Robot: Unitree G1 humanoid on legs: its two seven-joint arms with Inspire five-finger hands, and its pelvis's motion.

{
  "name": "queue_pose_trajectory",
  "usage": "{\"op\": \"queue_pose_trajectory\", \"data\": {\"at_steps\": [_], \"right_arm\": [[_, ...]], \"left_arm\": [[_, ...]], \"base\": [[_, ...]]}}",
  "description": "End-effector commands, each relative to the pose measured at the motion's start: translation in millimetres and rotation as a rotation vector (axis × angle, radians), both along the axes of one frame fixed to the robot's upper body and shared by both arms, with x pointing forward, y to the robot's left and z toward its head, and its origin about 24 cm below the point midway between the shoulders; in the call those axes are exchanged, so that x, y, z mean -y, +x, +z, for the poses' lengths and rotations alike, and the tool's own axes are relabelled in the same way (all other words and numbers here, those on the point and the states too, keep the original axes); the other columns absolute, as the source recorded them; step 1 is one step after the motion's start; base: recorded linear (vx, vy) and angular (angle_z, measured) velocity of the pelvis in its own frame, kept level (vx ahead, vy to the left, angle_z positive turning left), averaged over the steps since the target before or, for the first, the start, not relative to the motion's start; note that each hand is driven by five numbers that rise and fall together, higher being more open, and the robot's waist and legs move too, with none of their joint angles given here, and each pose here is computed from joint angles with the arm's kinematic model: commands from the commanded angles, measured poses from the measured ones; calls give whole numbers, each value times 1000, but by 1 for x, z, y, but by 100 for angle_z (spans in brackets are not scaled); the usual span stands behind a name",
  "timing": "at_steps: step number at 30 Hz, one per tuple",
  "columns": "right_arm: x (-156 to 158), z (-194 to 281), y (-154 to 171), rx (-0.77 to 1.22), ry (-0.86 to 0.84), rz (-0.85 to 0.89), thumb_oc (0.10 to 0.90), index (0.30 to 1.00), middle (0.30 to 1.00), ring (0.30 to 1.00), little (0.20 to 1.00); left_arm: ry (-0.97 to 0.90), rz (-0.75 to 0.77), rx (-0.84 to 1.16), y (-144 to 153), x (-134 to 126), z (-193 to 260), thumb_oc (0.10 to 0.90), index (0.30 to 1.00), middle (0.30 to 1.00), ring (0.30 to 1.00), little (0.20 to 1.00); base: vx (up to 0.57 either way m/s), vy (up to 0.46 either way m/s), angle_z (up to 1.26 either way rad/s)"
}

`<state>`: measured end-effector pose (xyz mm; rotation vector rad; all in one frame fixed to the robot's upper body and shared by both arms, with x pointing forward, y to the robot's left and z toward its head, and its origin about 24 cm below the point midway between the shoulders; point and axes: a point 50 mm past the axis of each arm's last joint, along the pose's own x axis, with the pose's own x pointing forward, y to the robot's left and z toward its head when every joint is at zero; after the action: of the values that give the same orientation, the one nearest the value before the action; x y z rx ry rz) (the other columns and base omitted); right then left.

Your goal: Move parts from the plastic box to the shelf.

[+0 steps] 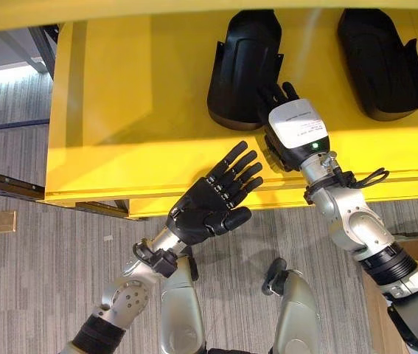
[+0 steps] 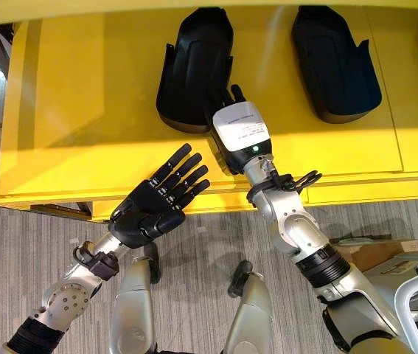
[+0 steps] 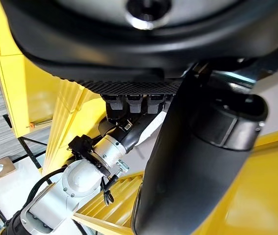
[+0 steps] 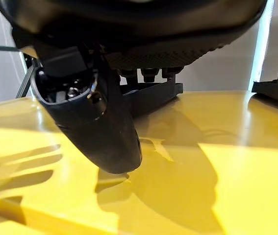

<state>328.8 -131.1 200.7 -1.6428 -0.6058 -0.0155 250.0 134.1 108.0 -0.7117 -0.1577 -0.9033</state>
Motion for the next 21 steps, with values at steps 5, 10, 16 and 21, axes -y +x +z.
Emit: {"op": "queue_pose_trajectory", "data": {"at_steps": [5,10,16,21], "right_arm": [[1,63,-37,247,116,98,900,1000,1000,1000,1000],[10,71,-62,320,242,153,900,1000,1000,1000,1000],[8,83,-89,450,386,355,900,1000,1000,1000,1000],[-12,87,-106,428,417,566,900,1000,1000,1000,1000]], "left_arm": [[-145,-107,282,-23,5,52,900,1000,1000,1000,1000],[-150,-90,290,-29,3,55,900,1000,1000,1000,1000],[-162,-71,300,-31,4,60,900,1000,1000,1000,1000],[-180,-76,309,-32,8,63,900,1000,1000,1000,1000]], "base": [[2,28,0],[2,23,-1],[-19,20,-13],[-17,39,-8]]}}
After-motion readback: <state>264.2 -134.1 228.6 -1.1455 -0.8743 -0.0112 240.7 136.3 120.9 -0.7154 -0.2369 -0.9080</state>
